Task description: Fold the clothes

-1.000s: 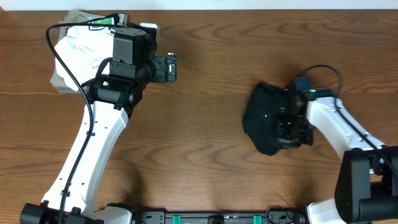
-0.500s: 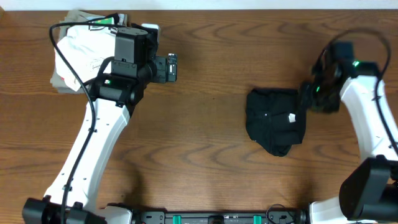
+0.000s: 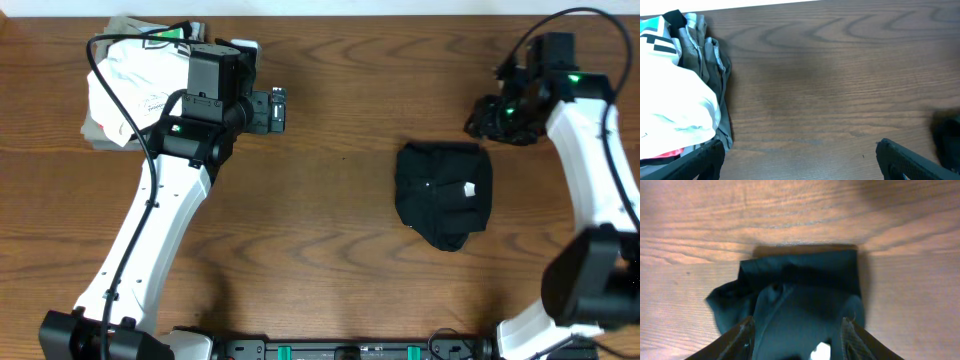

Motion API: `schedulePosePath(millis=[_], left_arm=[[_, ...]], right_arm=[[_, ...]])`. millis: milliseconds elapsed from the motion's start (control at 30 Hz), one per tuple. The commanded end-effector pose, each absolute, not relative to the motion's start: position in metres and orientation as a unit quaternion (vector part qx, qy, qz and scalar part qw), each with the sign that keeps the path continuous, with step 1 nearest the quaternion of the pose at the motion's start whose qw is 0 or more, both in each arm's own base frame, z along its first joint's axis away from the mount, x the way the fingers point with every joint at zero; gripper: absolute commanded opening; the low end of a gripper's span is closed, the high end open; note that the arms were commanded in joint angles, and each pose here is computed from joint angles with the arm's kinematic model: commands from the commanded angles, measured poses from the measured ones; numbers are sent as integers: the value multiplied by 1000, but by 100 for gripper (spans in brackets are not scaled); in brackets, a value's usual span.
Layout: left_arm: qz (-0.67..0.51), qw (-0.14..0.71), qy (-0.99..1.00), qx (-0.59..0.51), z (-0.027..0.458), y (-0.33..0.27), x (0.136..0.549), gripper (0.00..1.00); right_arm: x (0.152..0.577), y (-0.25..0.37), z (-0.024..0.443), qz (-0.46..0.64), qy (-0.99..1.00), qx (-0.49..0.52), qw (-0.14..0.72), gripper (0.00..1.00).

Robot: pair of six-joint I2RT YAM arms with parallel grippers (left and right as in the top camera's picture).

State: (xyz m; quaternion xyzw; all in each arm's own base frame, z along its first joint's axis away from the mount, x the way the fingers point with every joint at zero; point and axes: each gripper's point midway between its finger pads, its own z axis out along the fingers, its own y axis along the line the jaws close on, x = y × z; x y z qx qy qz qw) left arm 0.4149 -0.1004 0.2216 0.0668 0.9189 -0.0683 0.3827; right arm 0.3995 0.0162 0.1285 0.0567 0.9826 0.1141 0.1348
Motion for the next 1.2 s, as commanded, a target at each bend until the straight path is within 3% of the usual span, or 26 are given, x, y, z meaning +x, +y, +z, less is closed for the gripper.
schedulePosePath(millis=[0, 267, 433, 633, 867, 1067, 1100, 1133, 1167], left_arm=[[-60, 381, 920, 68, 218, -97, 416, 98], [-55, 381, 919, 78, 218, -97, 416, 98], [-56, 382, 919, 78, 218, -97, 416, 98], [-56, 381, 919, 78, 218, -97, 416, 98], [-56, 381, 919, 78, 218, -97, 416, 98], [-56, 381, 920, 78, 218, -97, 416, 98], [-56, 381, 919, 78, 218, -97, 416, 98], [-55, 382, 919, 78, 218, -97, 416, 98], [-56, 382, 919, 78, 219, -97, 416, 98]], right_arm=[[403, 38, 108, 123, 985, -26, 120, 59], [403, 44, 89, 110, 972, -176, 114, 64], [395, 73, 98, 185, 932, -282, 135, 66], [388, 99, 101, 219, 898, -354, 146, 60], [386, 117, 73, 219, 890, -383, 118, 54], [389, 117, 54, 222, 892, -380, 105, 39], [392, 115, 54, 217, 895, -374, 107, 29], [395, 112, 54, 212, 901, -362, 109, 12], [400, 109, 57, 208, 907, -347, 113, 3]])
